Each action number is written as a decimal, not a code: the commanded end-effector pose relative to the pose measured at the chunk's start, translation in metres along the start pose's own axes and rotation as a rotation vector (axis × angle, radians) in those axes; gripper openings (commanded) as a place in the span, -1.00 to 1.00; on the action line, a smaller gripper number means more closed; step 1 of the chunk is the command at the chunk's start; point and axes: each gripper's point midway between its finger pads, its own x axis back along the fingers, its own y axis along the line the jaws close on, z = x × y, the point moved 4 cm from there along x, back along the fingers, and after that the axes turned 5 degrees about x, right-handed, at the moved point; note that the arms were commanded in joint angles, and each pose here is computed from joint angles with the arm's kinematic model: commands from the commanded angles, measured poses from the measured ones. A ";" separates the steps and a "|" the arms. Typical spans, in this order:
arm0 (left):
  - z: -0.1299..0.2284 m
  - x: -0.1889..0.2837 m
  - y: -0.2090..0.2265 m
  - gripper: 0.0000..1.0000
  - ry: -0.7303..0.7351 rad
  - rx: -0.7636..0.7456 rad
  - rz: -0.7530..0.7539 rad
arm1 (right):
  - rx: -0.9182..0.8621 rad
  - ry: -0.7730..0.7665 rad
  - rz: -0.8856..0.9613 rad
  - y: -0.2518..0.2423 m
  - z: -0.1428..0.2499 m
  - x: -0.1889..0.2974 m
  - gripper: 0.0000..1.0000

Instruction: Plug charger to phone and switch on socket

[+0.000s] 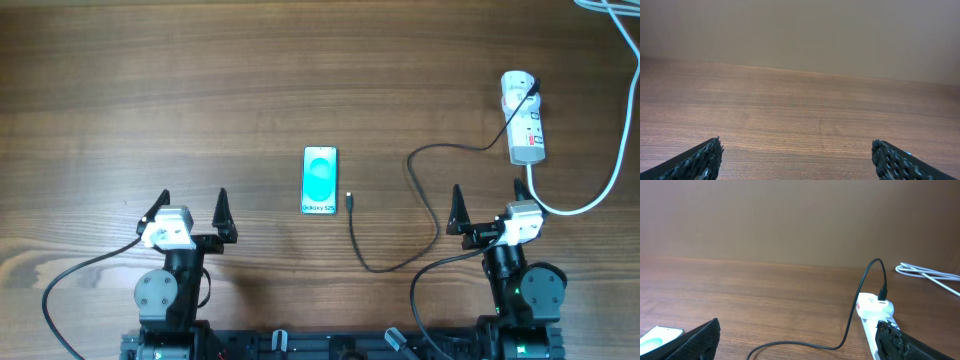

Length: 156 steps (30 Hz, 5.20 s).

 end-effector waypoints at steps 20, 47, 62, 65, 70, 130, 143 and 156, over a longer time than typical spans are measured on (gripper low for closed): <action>0.001 0.000 0.002 1.00 -0.001 -0.015 -0.007 | -0.007 -0.006 0.011 -0.002 -0.001 0.000 1.00; -0.051 0.021 -0.061 1.00 -0.205 0.109 0.463 | -0.007 -0.006 0.011 -0.002 -0.001 0.000 0.99; -0.147 0.035 -0.072 1.00 -0.204 0.158 0.393 | -0.007 -0.006 0.011 -0.002 -0.001 0.000 1.00; -0.158 0.024 -0.073 1.00 0.013 0.094 0.319 | -0.007 -0.006 0.011 -0.002 -0.001 0.000 0.98; -0.182 0.008 -0.083 1.00 0.352 0.117 0.278 | -0.007 -0.006 0.011 -0.002 -0.001 0.000 1.00; 0.072 -0.154 -0.184 1.00 1.543 -0.005 -0.211 | -0.007 -0.006 0.011 -0.002 -0.001 0.000 1.00; 0.092 -0.153 -0.181 1.00 1.543 0.001 -0.208 | -0.007 -0.006 0.011 -0.002 -0.001 0.000 0.99; 0.099 -0.152 -0.181 1.00 1.540 -0.003 -0.203 | -0.007 -0.006 0.011 -0.002 -0.001 0.000 0.99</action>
